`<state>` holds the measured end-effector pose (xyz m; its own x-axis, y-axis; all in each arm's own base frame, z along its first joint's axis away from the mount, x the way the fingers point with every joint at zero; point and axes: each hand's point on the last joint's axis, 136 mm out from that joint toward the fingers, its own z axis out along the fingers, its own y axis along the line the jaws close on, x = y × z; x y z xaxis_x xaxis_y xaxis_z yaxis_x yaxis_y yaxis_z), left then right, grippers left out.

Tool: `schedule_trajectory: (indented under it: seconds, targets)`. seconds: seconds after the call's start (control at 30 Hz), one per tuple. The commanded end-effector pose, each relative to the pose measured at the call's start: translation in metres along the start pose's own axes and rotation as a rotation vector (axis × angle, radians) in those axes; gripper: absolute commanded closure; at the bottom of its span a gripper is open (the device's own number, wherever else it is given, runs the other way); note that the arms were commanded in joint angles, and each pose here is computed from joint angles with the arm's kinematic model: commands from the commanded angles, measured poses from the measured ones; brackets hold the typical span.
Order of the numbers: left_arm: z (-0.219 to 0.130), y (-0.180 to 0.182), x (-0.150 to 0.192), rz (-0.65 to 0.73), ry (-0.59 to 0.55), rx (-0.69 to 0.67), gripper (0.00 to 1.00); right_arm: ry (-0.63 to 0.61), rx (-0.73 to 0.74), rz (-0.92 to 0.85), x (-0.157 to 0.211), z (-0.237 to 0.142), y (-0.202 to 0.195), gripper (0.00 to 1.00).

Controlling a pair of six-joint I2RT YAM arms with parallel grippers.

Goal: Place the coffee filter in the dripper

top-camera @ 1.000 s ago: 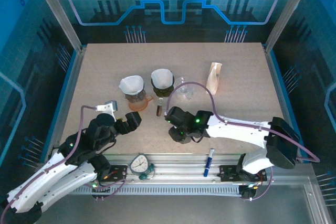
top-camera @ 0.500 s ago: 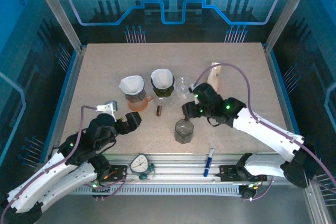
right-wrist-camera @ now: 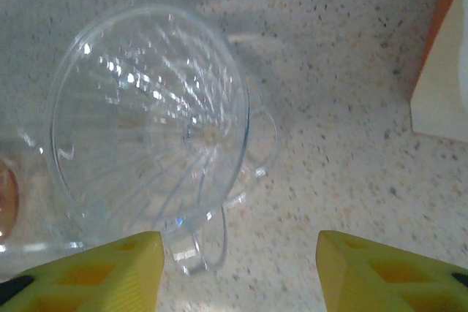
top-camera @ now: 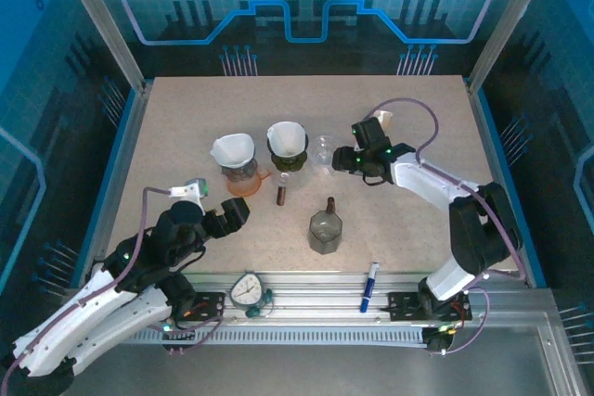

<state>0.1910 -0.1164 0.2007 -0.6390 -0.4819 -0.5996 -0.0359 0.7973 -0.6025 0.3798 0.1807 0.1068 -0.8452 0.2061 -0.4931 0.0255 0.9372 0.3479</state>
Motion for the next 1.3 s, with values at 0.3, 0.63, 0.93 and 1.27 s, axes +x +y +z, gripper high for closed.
schedule_trajectory:
  seconds: [0.3,0.63,0.93,1.27]
  targets:
    - [-0.001,0.010,-0.001,0.000,-0.015,-0.031,0.01,0.021,-0.028,0.144,-0.035,0.036,-0.001,0.47]
    - [-0.003,0.011,-0.002,0.004,-0.021,-0.034,0.01,0.031,-0.026,0.151,-0.031,0.040,-0.003,0.73]
    - [-0.005,0.012,-0.002,0.004,-0.023,-0.032,0.01,0.003,-0.038,0.147,-0.033,0.026,-0.001,0.99]
    - [-0.006,0.011,-0.003,0.007,-0.027,-0.030,0.01,-0.072,-0.035,0.123,-0.034,-0.018,-0.010,1.00]
